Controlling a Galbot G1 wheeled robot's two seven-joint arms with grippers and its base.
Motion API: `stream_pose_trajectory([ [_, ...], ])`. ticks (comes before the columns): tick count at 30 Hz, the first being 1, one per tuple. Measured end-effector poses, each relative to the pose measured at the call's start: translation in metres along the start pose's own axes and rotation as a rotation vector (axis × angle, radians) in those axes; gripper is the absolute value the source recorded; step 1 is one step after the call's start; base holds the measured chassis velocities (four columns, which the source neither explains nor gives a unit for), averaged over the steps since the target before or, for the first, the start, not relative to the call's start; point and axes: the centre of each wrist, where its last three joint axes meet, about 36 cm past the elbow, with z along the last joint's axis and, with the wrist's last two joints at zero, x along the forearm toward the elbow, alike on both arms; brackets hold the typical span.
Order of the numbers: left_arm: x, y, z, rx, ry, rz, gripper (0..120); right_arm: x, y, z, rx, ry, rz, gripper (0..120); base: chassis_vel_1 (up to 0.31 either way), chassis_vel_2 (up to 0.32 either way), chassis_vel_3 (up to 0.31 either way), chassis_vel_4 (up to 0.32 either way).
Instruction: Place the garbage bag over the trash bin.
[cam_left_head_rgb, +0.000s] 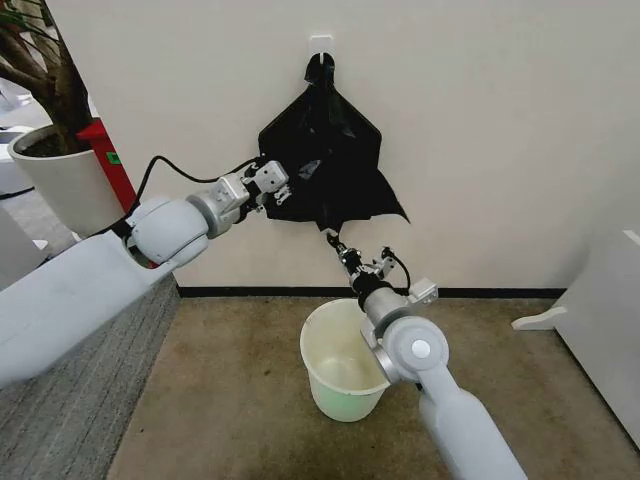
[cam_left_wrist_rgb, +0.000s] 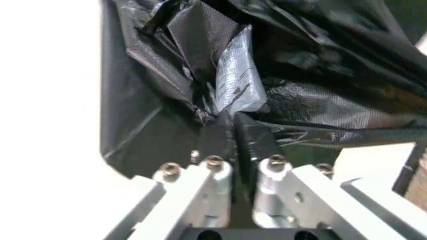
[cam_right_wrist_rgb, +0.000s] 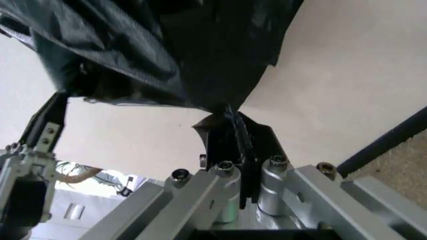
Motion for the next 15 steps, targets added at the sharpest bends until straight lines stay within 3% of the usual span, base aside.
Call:
stream_pose_trajectory([
  [1,0.002,0.0,0.0,0.037,-0.004,-0.028,0,0.001,0.0,0.0,0.002,-0.002,-0.001,0,0.0,0.0,0.0,0.0],
  [6,0.008,0.004,-0.005,0.132,-0.009,-0.097,0,0.003,0.002,-0.004,0.011,-0.013,-0.012,0,0.0,0.0,0.0,0.0],
  [11,0.012,0.01,-0.005,0.173,-0.017,-0.141,0,0.007,0.003,-0.005,0.045,-0.012,-0.023,0,0.0,0.0,0.0,0.0],
  [15,0.015,0.012,-0.006,0.215,-0.023,-0.174,0,0.013,0.001,-0.004,0.122,-0.007,-0.034,8,0.0,0.0,0.0,0.0],
])
